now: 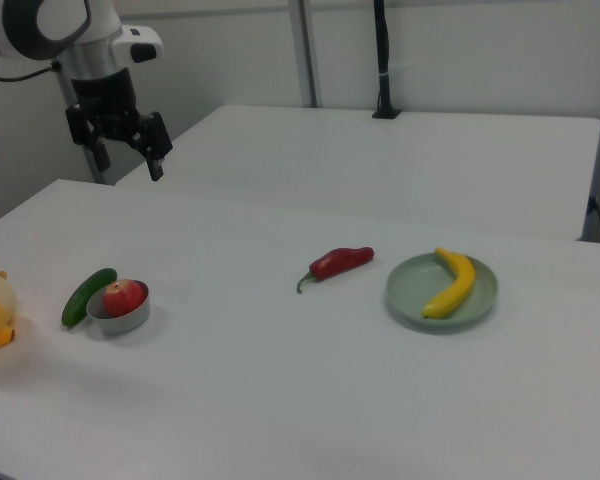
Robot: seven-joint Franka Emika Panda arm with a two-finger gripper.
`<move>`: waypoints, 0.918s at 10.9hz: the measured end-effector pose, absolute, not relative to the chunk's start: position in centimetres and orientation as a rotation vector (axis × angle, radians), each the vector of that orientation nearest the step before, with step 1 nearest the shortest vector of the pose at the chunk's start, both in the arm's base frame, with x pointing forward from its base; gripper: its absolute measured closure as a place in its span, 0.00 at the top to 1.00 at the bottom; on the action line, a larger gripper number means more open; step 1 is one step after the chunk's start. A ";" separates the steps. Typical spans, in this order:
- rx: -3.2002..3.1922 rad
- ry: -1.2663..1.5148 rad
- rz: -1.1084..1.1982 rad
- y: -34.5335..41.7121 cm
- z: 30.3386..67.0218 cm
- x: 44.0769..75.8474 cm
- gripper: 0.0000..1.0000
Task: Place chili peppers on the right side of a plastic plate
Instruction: 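Move the open gripper over the red chili pepper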
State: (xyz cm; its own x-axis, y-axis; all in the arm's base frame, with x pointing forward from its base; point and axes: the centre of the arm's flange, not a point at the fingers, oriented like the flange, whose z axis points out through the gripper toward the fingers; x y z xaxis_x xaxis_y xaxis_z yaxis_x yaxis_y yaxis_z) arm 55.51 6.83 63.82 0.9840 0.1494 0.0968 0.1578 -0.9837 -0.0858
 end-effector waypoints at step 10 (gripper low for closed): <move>-3.037 -0.254 -0.097 7.6 62.5 55.6 1.00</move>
